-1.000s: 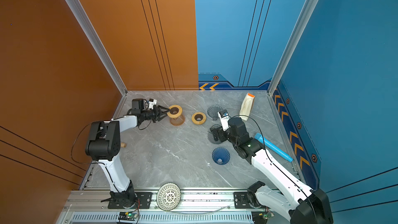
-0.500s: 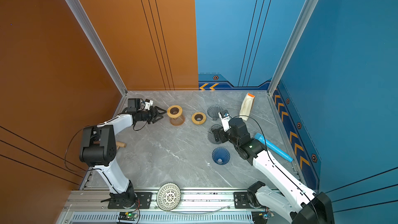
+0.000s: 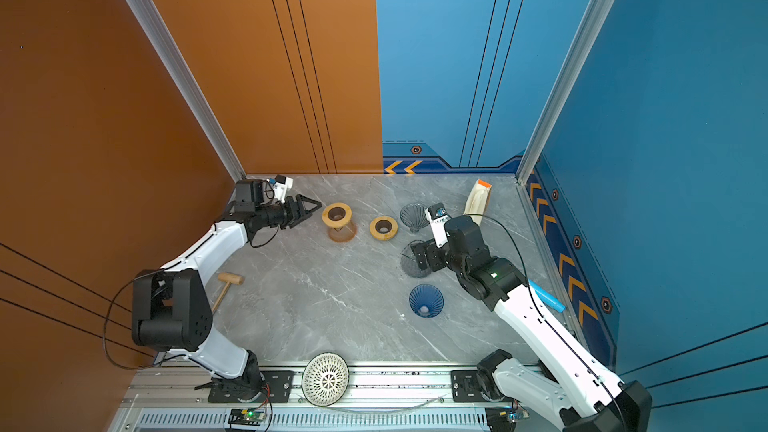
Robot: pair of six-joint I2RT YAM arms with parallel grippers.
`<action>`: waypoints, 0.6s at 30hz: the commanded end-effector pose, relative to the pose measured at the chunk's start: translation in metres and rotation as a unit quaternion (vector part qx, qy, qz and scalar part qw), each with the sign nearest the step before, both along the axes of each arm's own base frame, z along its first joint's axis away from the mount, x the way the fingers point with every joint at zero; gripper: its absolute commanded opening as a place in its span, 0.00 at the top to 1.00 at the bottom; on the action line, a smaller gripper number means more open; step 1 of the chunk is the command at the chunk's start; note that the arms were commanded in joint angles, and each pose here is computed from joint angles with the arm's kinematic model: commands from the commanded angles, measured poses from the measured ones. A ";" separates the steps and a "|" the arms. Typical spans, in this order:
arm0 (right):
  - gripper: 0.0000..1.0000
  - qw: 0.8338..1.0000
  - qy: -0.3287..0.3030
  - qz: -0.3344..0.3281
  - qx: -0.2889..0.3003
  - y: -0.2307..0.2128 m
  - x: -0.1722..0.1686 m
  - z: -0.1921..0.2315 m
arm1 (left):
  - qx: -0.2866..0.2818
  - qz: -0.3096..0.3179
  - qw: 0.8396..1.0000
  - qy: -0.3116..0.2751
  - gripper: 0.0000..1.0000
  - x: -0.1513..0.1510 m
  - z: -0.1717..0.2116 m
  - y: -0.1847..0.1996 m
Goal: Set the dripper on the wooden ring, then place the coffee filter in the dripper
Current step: 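Withdraw the left gripper toward the blue dripper while the right arm shifts, then lower the left gripper onto the blue ribbed dripper rim and close it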
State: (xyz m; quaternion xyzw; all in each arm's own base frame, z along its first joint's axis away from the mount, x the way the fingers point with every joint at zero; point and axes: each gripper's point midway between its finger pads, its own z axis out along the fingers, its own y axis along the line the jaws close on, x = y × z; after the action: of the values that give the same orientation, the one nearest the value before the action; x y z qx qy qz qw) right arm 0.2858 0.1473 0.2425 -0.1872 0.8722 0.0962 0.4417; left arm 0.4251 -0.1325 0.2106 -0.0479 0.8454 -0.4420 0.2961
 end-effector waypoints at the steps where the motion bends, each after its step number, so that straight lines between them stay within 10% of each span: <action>1: 0.00 0.999 0.047 -0.022 0.004 -0.012 -0.013 -0.004 | 0.019 -0.024 0.999 -0.021 0.29 -0.016 0.009 -0.020; 18: 0.00 0.973 0.195 -0.119 -0.028 -0.070 -0.057 -0.030 | 0.095 -0.158 0.982 -0.046 0.23 -0.123 0.006 -0.137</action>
State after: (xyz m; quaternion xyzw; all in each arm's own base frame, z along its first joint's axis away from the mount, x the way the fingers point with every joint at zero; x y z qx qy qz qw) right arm 0.2435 0.0882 0.2123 -0.0956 0.9494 0.0659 0.2917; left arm 0.3173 -0.2624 0.2455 0.1341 0.8417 -0.4346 0.2910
